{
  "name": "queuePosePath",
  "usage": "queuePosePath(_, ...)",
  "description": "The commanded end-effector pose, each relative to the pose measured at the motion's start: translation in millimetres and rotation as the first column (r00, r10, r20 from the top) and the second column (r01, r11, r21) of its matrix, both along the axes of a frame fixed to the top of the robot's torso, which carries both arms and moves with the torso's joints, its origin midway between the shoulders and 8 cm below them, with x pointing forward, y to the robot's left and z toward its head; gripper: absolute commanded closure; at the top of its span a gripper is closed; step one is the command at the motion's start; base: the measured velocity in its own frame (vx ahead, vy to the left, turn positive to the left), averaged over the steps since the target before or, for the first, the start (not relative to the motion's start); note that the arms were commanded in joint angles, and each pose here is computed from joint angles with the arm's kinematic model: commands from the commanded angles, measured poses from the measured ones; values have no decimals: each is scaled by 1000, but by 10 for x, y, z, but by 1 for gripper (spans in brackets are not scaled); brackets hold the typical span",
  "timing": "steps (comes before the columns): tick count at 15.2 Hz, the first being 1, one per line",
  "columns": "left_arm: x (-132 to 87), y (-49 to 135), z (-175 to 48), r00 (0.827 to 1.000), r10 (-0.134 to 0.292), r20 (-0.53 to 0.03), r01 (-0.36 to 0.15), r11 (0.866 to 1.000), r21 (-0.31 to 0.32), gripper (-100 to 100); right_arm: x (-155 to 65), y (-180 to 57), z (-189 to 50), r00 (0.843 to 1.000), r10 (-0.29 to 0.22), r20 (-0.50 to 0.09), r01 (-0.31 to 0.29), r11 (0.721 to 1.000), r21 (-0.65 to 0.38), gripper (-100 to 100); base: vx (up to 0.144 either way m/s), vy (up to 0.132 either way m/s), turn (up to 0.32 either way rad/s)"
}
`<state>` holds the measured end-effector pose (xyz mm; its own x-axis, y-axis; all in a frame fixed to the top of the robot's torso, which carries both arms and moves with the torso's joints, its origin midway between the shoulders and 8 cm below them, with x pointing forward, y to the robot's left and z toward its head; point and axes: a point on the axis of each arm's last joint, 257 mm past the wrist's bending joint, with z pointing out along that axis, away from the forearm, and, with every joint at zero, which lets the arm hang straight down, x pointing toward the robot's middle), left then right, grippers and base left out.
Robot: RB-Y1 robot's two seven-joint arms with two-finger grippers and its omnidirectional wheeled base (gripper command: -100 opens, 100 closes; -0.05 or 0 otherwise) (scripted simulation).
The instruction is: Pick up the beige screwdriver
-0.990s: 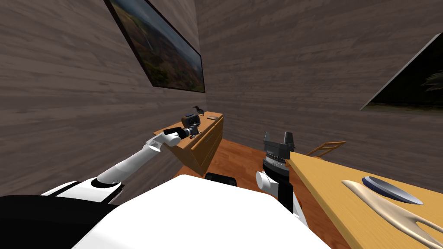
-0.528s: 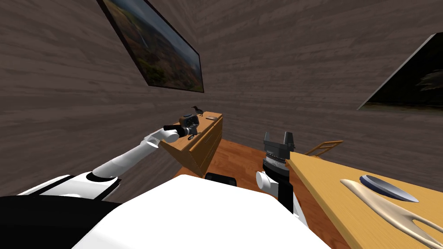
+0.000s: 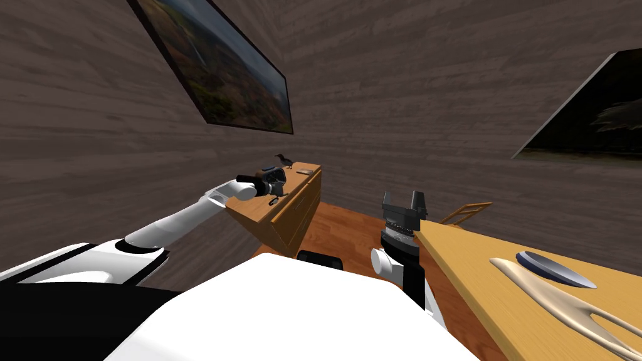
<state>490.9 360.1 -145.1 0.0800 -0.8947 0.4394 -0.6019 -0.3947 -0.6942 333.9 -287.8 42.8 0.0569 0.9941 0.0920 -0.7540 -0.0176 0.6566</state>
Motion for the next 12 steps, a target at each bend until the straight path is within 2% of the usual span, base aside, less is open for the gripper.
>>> queuePosePath(1,-47,51,-40,998,14,-58,-14,1000,-10,-100,0,0,0,1000,0,0,0,1000,0,0,36,1,-44)
queuePosePath(3,-84,127,-39,994,33,-106,-34,999,-15,-100,0,0,0,1000,0,0,0,1000,0,0,27,0,-25)
queuePosePath(5,-143,130,-105,990,33,-141,-35,999,-12,-100,0,0,0,1000,0,0,0,1000,0,0,29,-1,-29)
queuePosePath(6,-170,192,-79,983,50,-177,-55,998,-21,-100,0,0,0,1000,0,0,0,1000,0,0,35,0,-37)
queuePosePath(8,-225,195,-133,977,50,-206,-55,998,-17,-100,0,0,0,1000,0,0,0,1000,0,0,32,3,-26)
queuePosePath(9,-262,242,-111,968,66,-243,-75,997,-30,-100,0,0,0,1000,0,0,0,1000,0,0,32,1,-40)
queuePosePath(11,-316,256,-160,961,68,-270,-76,997,-21,-100,0,0,0,1000,0,0,0,1000,0,0,28,4,-27)
queuePosePath(12,-372,299,-151,947,82,-312,-97,995,-32,-100,0,0,0,1000,0,0,0,1000,0,0,27,2,-31)
